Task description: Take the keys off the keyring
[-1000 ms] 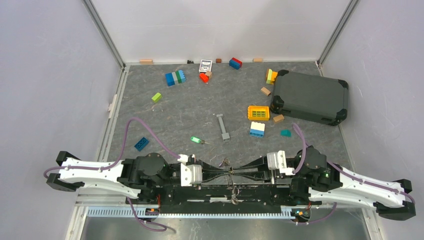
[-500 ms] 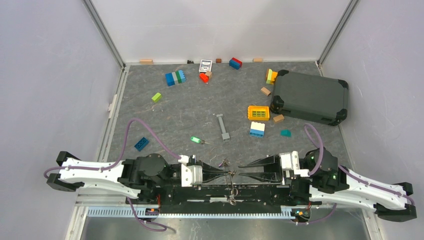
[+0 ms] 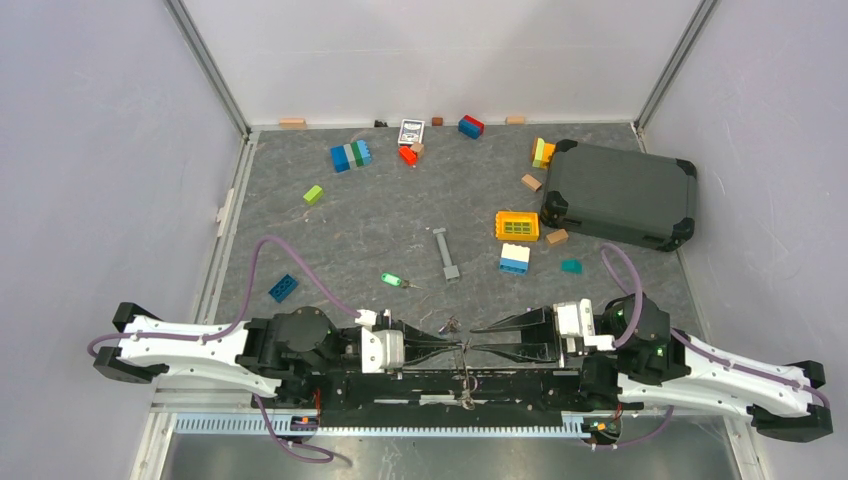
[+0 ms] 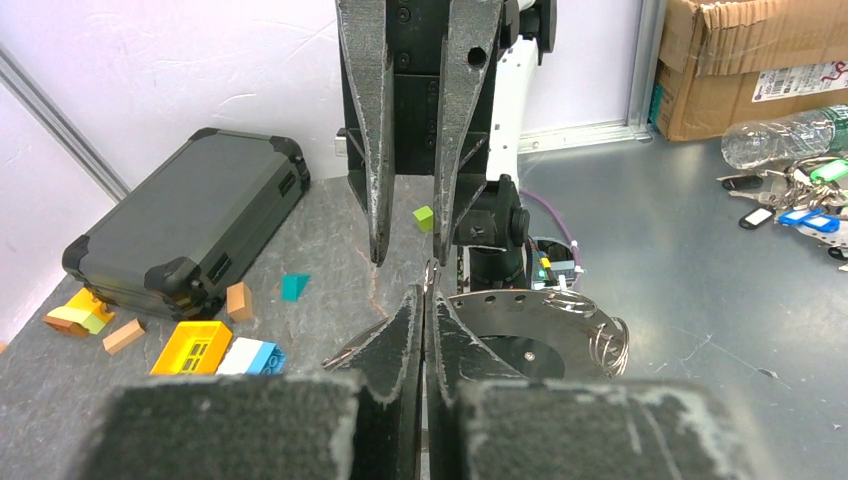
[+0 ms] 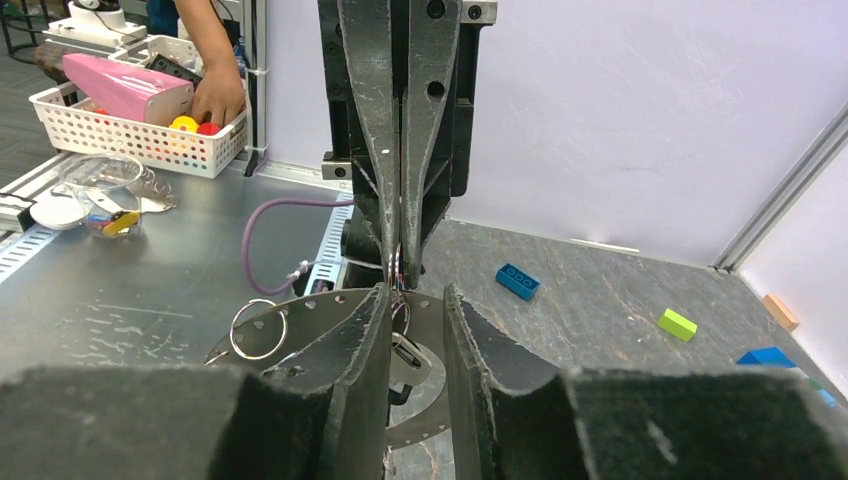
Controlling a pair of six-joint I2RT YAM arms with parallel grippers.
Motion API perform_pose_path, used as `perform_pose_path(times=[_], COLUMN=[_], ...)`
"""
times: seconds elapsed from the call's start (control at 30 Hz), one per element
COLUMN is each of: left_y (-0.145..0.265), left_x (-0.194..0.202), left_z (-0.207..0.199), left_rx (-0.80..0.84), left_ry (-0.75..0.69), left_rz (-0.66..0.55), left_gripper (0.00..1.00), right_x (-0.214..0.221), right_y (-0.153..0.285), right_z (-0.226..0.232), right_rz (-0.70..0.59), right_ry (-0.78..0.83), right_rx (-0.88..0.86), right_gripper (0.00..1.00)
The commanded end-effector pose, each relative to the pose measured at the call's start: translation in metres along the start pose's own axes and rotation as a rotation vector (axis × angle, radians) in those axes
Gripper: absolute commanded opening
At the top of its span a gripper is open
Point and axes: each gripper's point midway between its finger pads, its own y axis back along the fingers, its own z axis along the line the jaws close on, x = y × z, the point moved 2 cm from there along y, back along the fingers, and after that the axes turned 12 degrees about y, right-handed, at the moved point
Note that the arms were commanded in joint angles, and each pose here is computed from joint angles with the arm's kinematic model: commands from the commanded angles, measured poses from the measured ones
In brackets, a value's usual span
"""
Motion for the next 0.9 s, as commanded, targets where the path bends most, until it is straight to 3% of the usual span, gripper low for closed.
perform_pose_path(times=[0.0, 0.3, 0.5, 0.6, 0.7, 0.8, 0.87], left_y=[-0.002, -0.002, -0.001, 0.0, 0.0, 0.0, 0.003], left_x=[-0.026, -0.028, -0.029, -0.029, -0.029, -0.026, -0.024], left_z=[-0.004, -0.004, -0.004, -0.004, -0.003, 0.0, 0.004], left_rx=[0.02, 0.02, 0.022, 0.021, 0.02, -0.004, -0.027], left_ry=[0.019, 0.016, 0.014, 0.015, 0.015, 0.02, 0.02], left_rz=[-0.103, -0.115, -0.118, -0.12, -0.12, -0.102, -0.073], left_gripper=[0.02, 0.02, 0.02, 0.02, 0.02, 0.03, 0.15], right_x=[-0.01, -0.001, 0.003, 0.005, 0.003, 0.002, 0.002], right_y=[-0.004, -0.011, -0.012, -0.012, -0.012, -0.011, -0.011], right_z=[-0.001, 0.005, 0.006, 0.005, 0.004, 0.0, -0.002], right_rz=[-0.054, -0.043, -0.033, -0.031, -0.032, -0.013, 0.011], right_ry=[-0.008, -0.037, -0.042, -0.042, -0.04, -0.037, -0.03], right_rx=[0.001, -0.028, -0.029, -0.027, -0.022, -0.004, -0.005], right_gripper=[0.31, 0.31, 0.26, 0.18, 0.02, 0.0, 0.0])
